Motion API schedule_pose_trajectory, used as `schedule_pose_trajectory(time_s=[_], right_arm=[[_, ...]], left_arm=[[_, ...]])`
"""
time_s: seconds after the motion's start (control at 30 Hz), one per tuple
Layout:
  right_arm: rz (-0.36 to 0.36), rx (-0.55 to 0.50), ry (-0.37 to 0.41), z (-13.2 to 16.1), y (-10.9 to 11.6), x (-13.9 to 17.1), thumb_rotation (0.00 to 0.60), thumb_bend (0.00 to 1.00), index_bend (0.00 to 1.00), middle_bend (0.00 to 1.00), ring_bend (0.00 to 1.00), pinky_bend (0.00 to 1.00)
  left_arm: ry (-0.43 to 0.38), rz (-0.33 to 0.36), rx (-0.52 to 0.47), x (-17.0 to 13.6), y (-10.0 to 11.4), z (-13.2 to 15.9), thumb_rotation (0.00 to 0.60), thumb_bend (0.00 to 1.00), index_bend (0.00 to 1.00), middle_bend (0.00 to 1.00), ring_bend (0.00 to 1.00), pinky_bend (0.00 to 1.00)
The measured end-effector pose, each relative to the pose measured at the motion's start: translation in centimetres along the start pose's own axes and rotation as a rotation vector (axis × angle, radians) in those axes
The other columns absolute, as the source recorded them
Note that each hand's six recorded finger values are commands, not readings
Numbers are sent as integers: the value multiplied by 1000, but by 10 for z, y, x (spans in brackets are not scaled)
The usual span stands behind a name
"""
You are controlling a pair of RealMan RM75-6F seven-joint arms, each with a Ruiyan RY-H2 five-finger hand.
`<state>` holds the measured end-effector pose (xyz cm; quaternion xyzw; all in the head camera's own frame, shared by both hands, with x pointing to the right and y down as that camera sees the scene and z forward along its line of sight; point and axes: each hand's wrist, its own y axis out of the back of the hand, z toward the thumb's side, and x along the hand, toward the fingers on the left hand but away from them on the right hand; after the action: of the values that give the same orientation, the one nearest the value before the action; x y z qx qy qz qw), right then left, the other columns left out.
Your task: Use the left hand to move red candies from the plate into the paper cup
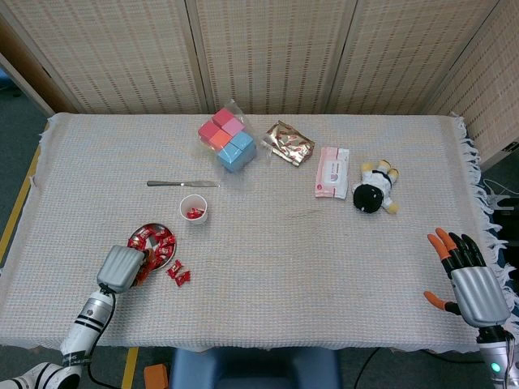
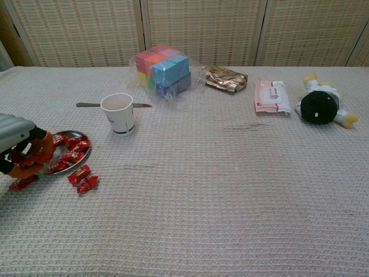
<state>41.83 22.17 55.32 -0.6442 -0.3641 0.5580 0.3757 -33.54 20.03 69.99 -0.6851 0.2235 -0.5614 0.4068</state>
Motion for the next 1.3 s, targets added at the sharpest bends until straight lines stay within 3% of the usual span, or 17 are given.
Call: schedule_pose_trajectory(time_s=[0.27, 0.63, 1.07, 1.3], right_arm=[[4, 4, -10, -2, -2, -2, 600, 34, 0, 0, 0, 0], [7, 6, -44, -8, -3, -9, 600, 34, 0, 0, 0, 0], [-2, 0, -84, -18, 1, -12, 600, 34, 0, 0, 0, 0], [-6, 1, -95, -21, 3, -12, 600, 34, 0, 0, 0, 0]], left_arm=[[-55, 51, 1, 35, 35, 19, 600, 421, 706, 708, 638, 1000], [-95, 77, -37, 108, 81, 62, 600, 425, 710, 708, 638, 1000], [-96, 107, -27, 156, 99, 89, 600, 424, 700, 700, 638, 1000], [-74, 83, -13, 164, 93, 80, 600, 422, 676, 689, 628, 1000]])
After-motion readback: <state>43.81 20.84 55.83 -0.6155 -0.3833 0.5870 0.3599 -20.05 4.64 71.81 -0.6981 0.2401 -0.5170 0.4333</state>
